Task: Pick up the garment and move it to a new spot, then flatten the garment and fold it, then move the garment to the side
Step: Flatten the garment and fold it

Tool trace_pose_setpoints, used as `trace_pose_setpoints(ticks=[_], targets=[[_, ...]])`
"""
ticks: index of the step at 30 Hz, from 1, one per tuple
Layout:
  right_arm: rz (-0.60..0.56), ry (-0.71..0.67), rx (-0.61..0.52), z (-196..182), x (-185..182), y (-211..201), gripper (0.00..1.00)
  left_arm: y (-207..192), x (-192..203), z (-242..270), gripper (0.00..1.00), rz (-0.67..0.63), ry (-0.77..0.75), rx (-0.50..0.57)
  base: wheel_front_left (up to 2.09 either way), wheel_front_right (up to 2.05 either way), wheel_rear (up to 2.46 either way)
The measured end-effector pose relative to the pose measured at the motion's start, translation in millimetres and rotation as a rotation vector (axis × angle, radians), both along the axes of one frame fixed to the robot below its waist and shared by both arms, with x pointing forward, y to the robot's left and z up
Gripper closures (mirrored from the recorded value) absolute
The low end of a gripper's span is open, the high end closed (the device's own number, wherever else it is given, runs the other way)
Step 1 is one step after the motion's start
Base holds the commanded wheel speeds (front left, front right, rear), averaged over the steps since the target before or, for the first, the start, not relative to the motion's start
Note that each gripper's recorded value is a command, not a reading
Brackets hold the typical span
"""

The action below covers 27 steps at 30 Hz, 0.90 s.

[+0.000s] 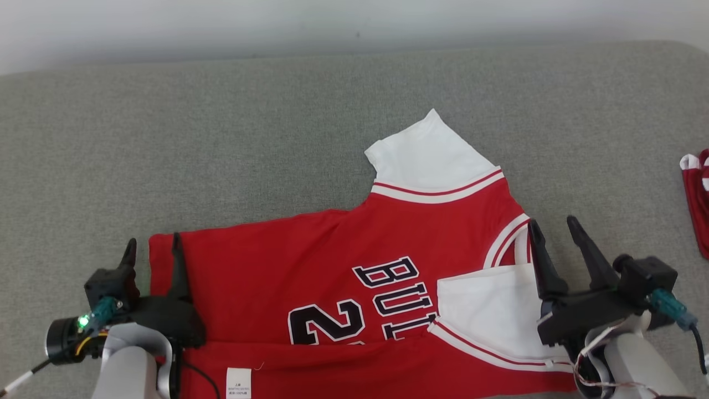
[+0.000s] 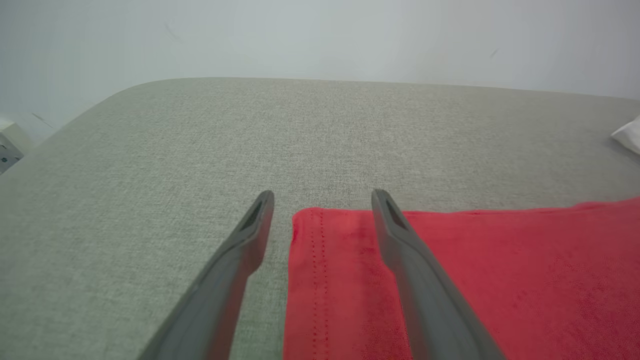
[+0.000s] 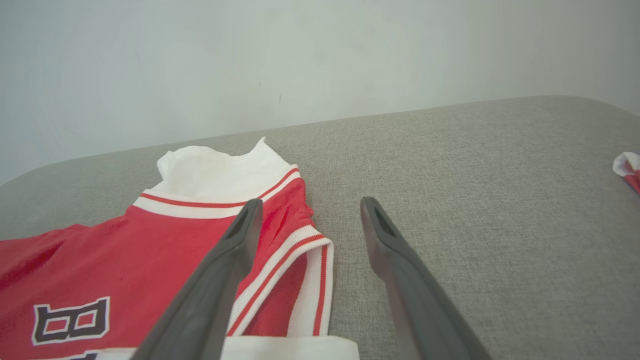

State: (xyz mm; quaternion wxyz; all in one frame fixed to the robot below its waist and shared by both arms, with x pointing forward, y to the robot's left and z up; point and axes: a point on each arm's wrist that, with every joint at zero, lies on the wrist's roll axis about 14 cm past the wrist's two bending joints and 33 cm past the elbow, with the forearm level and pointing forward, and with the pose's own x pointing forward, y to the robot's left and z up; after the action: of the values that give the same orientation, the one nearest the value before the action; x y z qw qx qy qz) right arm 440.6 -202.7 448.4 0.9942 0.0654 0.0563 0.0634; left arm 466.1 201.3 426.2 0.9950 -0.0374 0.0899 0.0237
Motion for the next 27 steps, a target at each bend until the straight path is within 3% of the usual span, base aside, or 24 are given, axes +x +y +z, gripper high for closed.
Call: trace_pose_setpoints(ticks=[6,7,8,9,10,16,27], targets=[[0.039,-0.031,-0.033,9,20,4,0.0,1,4,-27,0.0,-0.001,0.092,0.004,0.0,0.0,0.0],[0.049,-0.029,-0.041,8,22,5,0.0,2,2,-34,0.24,0.003,0.115,0.003,0.0,0.0,0.0],[0.057,-0.027,-0.05,8,24,6,0.0,2,2,-36,0.55,0.005,0.124,0.003,0.0,0.0,0.0],[0.064,-0.028,-0.057,9,27,6,0.0,2,3,-36,0.67,0.006,0.124,0.004,0.0,0.0,0.0],[0.07,-0.031,-0.064,10,31,6,0.0,2,5,-35,1.0,0.007,0.124,0.002,0.0,0.0,0.0],[0.127,-0.02,-0.119,14,60,11,0.0,4,10,-27,1.0,0.008,0.095,0.007,0.0,0.0,0.0],[0.21,0.102,-0.108,26,135,49,0.0,1,15,-14,1.0,-0.02,0.04,0.032,0.0,0.0,0.0]])
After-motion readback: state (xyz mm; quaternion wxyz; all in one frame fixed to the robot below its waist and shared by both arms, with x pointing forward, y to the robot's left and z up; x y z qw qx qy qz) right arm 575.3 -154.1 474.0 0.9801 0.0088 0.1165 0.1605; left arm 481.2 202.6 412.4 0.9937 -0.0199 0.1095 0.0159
